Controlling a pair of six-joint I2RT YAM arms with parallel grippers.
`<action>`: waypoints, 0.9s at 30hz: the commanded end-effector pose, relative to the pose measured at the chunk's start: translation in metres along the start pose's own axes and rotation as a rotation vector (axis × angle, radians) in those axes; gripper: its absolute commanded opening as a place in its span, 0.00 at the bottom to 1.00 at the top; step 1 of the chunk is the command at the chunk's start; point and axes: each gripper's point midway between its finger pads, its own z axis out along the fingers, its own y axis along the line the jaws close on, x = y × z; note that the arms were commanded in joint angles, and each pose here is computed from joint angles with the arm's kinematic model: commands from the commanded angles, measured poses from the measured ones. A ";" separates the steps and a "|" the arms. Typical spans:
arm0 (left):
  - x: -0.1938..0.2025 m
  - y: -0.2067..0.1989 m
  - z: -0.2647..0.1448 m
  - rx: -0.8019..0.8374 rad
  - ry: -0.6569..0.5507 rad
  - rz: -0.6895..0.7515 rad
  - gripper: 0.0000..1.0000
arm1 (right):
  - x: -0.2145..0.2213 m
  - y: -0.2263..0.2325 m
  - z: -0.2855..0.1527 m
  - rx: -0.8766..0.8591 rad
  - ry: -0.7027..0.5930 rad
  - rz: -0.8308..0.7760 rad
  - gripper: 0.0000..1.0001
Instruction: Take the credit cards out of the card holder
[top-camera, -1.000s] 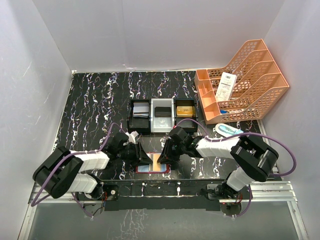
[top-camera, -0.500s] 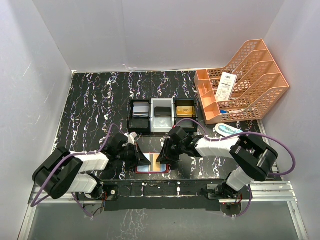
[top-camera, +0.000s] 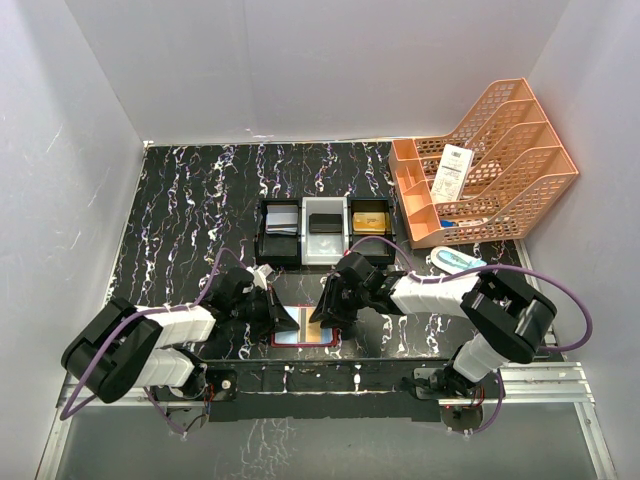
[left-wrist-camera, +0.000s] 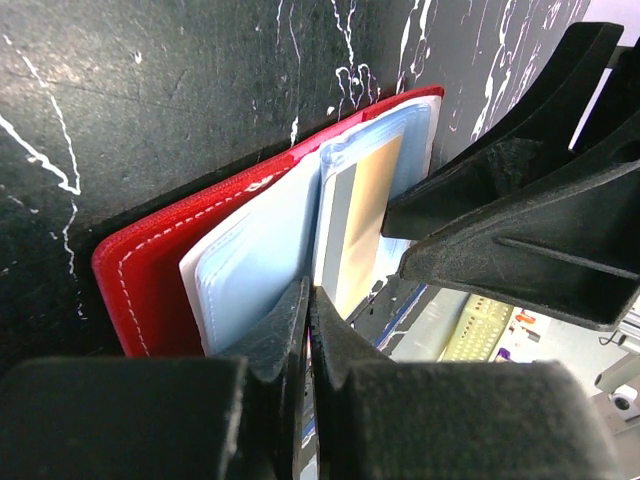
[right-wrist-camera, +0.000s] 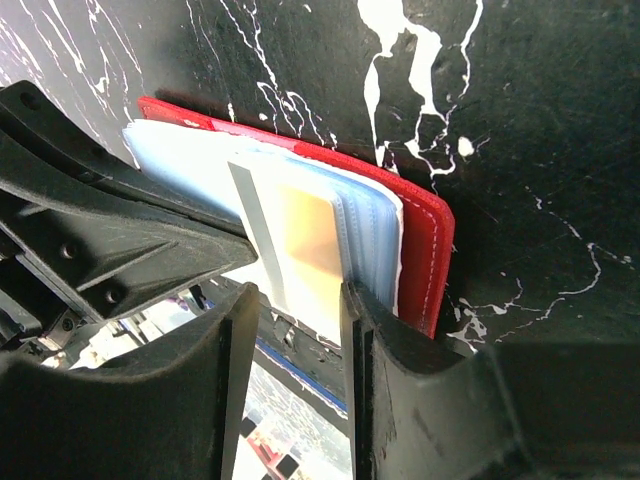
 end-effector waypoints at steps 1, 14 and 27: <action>0.006 0.007 -0.001 -0.013 0.025 0.013 0.00 | 0.003 -0.051 0.013 0.190 -0.017 -0.032 0.38; 0.008 -0.005 0.003 0.065 0.052 -0.002 0.14 | 0.015 -0.021 0.032 0.076 0.027 -0.030 0.37; 0.008 0.021 -0.003 -0.078 0.029 0.028 0.00 | 0.006 -0.049 0.021 0.220 -0.043 -0.031 0.47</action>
